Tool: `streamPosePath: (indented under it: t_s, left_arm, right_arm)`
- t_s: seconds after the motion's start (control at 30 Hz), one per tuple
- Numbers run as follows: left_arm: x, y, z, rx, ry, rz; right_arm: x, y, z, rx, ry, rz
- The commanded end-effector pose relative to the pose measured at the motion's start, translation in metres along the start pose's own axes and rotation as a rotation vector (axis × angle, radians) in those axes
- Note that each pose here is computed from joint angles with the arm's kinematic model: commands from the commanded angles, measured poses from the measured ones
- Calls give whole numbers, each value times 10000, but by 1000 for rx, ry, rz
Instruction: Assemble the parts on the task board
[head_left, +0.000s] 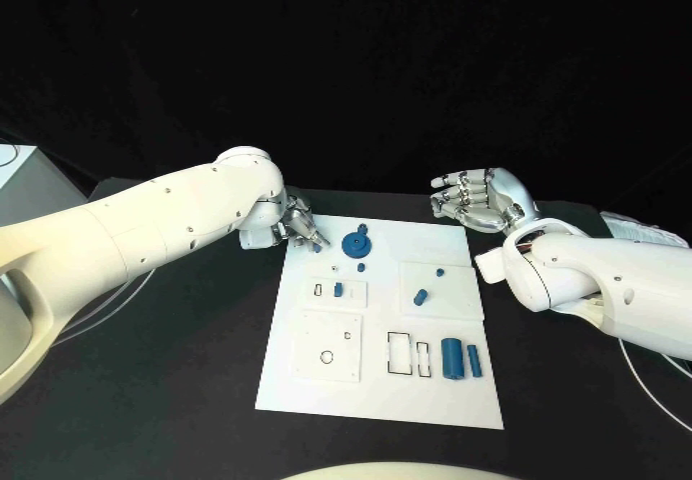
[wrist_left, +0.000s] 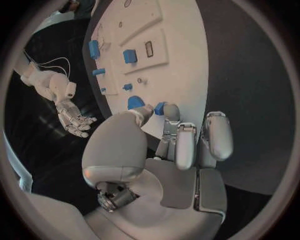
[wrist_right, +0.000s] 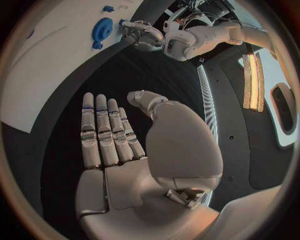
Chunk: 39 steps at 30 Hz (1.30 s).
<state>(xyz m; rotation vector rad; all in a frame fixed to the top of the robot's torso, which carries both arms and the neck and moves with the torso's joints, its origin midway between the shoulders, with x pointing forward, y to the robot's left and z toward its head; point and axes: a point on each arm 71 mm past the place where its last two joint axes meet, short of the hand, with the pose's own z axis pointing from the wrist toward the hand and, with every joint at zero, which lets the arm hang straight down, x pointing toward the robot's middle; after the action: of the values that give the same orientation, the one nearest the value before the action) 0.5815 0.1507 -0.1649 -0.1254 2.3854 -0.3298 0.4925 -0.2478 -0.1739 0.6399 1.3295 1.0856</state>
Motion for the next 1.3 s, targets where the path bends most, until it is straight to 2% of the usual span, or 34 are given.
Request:
streamPosePath:
  t_s: [0.03, 0.53, 0.8, 1.13, 1.3]
  left_arm:
    - [15, -23, -5, 14, 14, -16]
    - [21, -41, -22, 43, 16, -74]
    - [46, -27, -68, 71, 27, -135]
    - [162, -35, -206, 114, 12, -153]
    - [251, -4, -304, 131, -24, -141]
  right_arm:
    - [17, 9, 4, -9, 17, 5]
    - [29, -1, 11, -4, 22, 6]
    - [34, -13, 11, 1, 25, 7]
    - [11, -35, -3, 2, 22, -3]
    - [5, -48, -14, 1, 24, -10]
